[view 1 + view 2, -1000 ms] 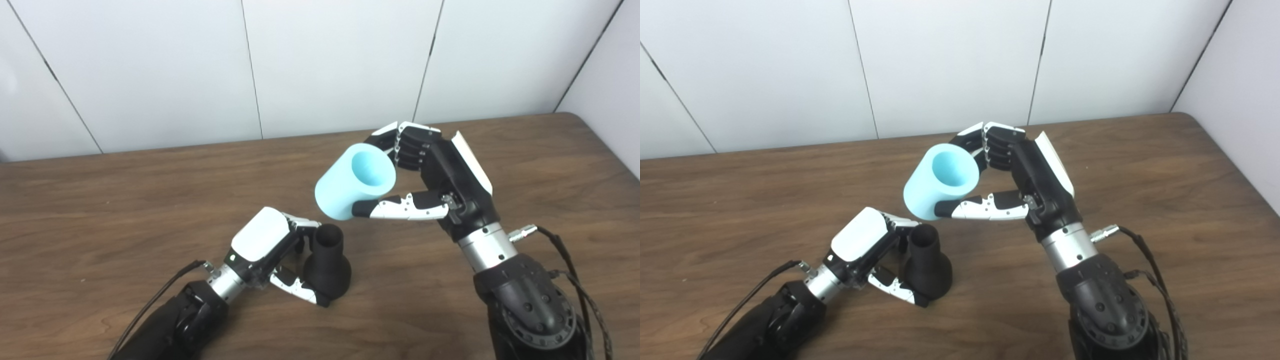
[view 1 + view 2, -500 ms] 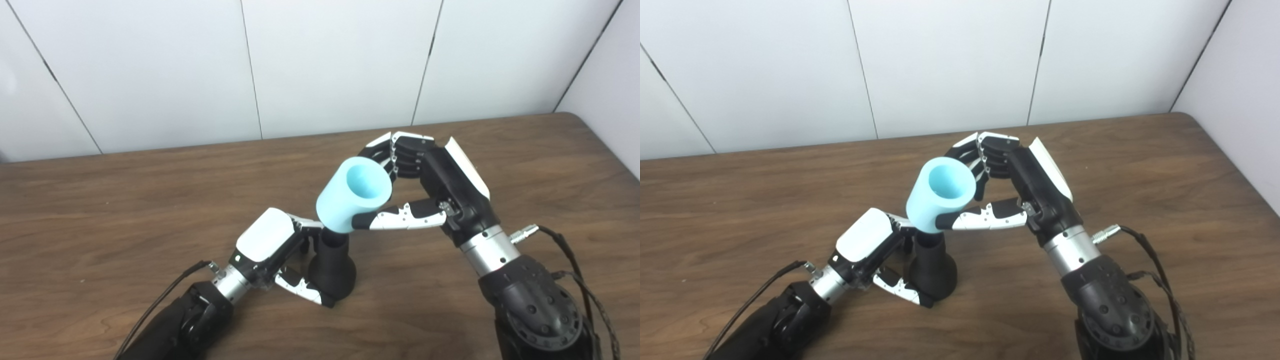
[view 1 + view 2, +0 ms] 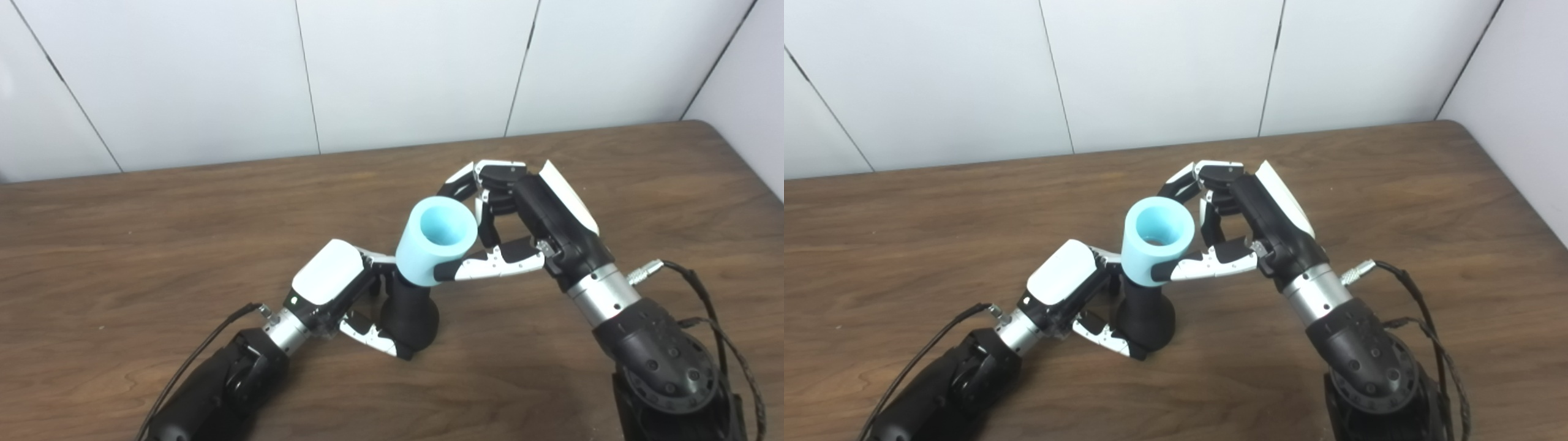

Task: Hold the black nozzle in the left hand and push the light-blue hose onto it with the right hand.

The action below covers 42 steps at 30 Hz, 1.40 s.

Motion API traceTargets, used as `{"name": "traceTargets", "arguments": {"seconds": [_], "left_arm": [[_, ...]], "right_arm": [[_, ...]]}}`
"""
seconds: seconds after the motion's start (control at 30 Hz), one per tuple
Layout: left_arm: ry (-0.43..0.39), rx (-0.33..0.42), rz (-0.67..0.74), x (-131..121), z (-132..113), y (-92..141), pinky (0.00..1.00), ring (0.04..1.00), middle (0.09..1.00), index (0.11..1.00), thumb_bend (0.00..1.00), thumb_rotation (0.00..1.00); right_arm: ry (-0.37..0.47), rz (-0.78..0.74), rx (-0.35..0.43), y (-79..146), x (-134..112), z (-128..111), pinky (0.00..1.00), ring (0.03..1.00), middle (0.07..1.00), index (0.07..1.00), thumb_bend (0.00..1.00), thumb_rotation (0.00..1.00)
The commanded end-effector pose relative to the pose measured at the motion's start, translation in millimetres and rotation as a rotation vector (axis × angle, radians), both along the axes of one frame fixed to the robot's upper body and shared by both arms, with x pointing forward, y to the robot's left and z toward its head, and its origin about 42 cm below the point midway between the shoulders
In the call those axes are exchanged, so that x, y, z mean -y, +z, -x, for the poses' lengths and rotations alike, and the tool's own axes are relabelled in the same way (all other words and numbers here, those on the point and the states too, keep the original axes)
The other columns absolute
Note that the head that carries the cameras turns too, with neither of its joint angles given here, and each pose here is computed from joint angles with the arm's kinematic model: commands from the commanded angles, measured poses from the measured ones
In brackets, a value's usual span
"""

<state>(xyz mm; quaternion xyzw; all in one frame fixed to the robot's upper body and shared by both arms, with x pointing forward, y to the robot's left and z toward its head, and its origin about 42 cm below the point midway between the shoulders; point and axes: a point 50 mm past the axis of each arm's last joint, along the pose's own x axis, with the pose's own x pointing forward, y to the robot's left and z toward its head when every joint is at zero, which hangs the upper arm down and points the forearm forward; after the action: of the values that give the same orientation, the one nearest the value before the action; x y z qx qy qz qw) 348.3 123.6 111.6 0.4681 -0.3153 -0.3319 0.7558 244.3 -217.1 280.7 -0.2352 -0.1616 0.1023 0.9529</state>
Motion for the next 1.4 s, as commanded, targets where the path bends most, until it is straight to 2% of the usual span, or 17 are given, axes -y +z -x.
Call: {"name": "traceTargets", "arguments": {"seconds": [0.0,0.17,0.27,0.47,0.6,0.77,0.83,0.9,1.07,1.2,1.37], "left_arm": [[-0.007,-0.305,-0.16,-4.8,87.9,-99.5,0.24,0.327,0.447,0.522,0.52,0.0],[-0.01,-0.3,-0.158,-4.7,87.9,-100.2,0.25,0.343,0.458,0.516,0.52,0.0],[-0.012,-0.298,-0.16,-5.0,88.6,-99.7,0.29,0.384,0.465,0.511,0.52,0.0],[-0.007,-0.303,-0.153,-4.5,89.7,-100.1,0.31,0.408,0.469,0.508,0.52,0.0],[-0.012,-0.3,-0.158,-3.8,90.7,-99.5,0.29,0.378,0.464,0.511,0.52,0.0],[-0.016,-0.293,-0.146,-3.3,92.0,-99.5,0.32,0.414,0.467,0.507,0.52,0.0],[-0.015,-0.302,-0.159,-3.3,91.9,-99.3,0.29,0.379,0.464,0.51,0.52,0.0],[-0.012,-0.312,-0.165,-3.4,92.4,-98.6,0.29,0.387,0.466,0.509,0.52,0.0],[-0.013,-0.311,-0.163,-3.8,93.3,-98.8,0.32,0.41,0.464,0.509,0.52,0.0],[-0.009,-0.313,-0.173,-4.2,93.7,-99.5,0.3,0.39,0.46,0.513,0.52,0.0],[-0.011,-0.306,-0.166,-4.3,93.7,-99.7,0.31,0.397,0.461,0.511,0.52,0.0]], "right_arm": [[0.008,0.018,0.087,19.8,0.1,4.6,0.08,0.147,0.472,0.502,0.52,0.0],[0.032,0.022,0.052,12.1,-3.0,2.8,0.11,0.187,0.471,0.502,0.52,0.0],[0.047,0.053,0.081,5.7,-4.8,1.6,0.15,0.237,0.47,0.502,0.52,0.0],[0.042,0.122,0.117,-3.3,-6.5,2.1,0.12,0.199,0.447,0.524,0.52,0.0],[0.04,0.108,0.116,-8.4,-8.1,1.3,0.15,0.239,0.475,0.496,0.52,0.0],[0.036,0.131,0.122,-11.9,-9.2,-0.1,0.13,0.211,0.467,0.505,0.52,0.0],[0.038,0.136,0.126,-13.0,-9.5,-0.8,0.15,0.234,0.466,0.506,0.52,0.0],[0.037,0.141,0.138,-14.1,-9.7,-1.1,0.16,0.248,0.459,0.513,0.52,0.0],[0.026,0.157,0.174,-15.9,-9.3,-2.0,0.14,0.223,0.462,0.511,0.52,0.0],[0.02,0.166,0.194,-16.6,-9.0,-2.5,0.13,0.211,0.458,0.517,0.52,0.0],[0.013,0.179,0.182,-15.0,-8.3,-2.6,0.16,0.241,0.471,0.502,0.52,0.0]]}}
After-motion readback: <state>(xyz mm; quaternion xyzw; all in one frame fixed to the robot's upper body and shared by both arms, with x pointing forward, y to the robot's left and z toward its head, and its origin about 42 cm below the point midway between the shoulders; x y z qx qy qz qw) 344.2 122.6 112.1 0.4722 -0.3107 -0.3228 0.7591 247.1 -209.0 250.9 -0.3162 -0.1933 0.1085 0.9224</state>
